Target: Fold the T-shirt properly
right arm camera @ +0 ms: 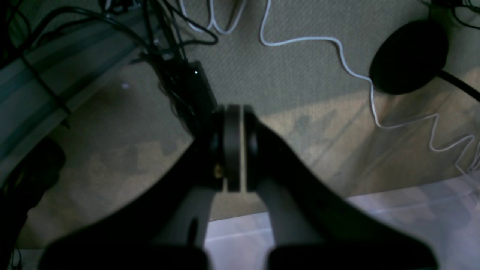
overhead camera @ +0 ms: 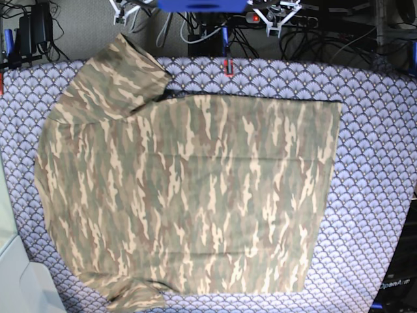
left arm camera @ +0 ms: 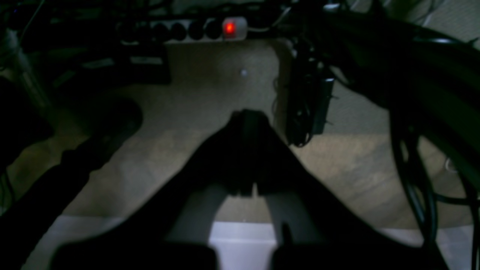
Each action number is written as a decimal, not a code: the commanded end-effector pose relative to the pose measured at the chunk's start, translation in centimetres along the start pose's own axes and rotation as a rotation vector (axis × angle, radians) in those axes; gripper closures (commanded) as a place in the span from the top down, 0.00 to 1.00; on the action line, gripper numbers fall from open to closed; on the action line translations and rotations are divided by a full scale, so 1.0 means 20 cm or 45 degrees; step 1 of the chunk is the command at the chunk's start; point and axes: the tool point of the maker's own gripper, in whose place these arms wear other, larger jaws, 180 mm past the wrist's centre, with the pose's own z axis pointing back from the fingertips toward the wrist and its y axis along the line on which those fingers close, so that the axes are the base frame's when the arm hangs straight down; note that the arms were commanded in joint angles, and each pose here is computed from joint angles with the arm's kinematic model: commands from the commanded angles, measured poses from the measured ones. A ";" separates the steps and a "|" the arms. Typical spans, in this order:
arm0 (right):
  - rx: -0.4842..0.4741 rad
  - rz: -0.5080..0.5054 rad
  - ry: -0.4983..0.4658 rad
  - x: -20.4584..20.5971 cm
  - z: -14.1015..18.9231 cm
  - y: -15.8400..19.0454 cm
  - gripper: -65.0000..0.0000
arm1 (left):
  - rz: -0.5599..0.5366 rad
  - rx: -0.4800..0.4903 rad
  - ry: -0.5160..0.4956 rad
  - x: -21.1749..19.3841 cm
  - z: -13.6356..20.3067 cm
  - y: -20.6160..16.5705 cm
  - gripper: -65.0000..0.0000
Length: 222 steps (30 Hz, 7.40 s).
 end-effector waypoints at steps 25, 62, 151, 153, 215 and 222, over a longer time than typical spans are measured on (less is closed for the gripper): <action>0.005 0.005 -0.059 0.03 0.03 -0.03 0.00 | -0.005 -0.002 0.005 0.02 0.02 0.00 0.01; 0.004 0.058 -0.320 0.08 0.30 -0.14 0.11 | -0.047 0.005 -0.369 0.15 0.31 0.04 0.01; 0.308 0.196 -0.572 1.14 1.08 -0.34 0.36 | -0.043 0.123 -0.937 0.96 1.31 0.21 0.42; 0.310 0.197 -0.562 1.15 1.08 -0.33 0.36 | -0.043 0.123 -0.937 0.96 1.31 0.21 0.42; 0.434 0.177 -0.359 1.06 0.97 -0.20 0.03 | 0.023 0.182 -1.046 1.12 1.37 0.31 0.43; 0.436 0.175 -0.360 1.06 0.96 -0.20 0.03 | 0.246 0.324 -1.098 1.19 1.40 0.56 0.43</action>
